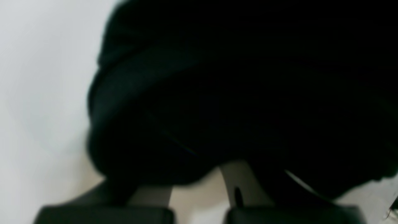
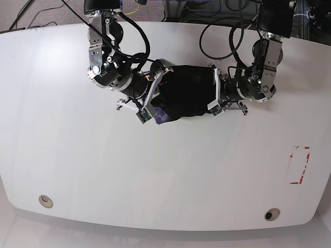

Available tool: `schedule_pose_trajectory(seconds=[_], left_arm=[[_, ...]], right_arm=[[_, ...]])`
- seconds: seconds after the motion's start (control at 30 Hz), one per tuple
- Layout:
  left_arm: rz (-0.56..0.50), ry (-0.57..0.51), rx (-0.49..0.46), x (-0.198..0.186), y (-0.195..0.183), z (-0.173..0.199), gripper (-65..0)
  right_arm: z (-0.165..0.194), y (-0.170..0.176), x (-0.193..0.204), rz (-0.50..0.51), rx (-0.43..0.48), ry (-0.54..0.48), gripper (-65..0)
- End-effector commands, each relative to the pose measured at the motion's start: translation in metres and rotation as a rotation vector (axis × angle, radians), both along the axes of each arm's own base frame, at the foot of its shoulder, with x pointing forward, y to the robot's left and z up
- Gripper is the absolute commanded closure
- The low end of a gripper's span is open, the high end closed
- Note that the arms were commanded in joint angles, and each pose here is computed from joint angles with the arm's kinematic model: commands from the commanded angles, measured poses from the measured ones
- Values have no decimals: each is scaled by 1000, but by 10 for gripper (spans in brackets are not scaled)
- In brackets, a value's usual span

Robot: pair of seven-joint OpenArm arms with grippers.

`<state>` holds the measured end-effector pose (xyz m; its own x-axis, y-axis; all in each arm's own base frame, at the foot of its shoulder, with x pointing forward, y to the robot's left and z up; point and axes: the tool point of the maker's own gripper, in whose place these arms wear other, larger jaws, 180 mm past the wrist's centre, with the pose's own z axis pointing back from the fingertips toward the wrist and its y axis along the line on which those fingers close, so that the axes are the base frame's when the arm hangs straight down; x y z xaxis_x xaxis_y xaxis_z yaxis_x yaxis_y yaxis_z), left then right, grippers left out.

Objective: Layout the t-shirt on the table in an organized manner, then fold the t-shirt properly
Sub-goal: 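Lower the end onto the bundle and bring the left gripper alongside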

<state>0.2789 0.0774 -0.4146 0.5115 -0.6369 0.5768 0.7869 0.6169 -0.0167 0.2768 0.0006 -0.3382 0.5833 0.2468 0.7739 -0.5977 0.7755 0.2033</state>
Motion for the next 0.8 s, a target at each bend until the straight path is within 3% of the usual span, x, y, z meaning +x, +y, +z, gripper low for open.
schedule_pose_trajectory(seconds=[0.0,0.23,0.53,0.77], left_arm=[[-10,-65,-26,12,-5,19,0],[-30,-149,-39,20,-12,46,0],[25,-301,-12,41,8,97,0],[49,-375,-18,49,14,121,0]], right_arm=[[6,7,2,6,35,-32,-8],[-11,7,2,-4,52,-2,-8],[-40,-2,-1,-21,57,44,-8],[-18,-3,4,-14,51,-11,-8]])
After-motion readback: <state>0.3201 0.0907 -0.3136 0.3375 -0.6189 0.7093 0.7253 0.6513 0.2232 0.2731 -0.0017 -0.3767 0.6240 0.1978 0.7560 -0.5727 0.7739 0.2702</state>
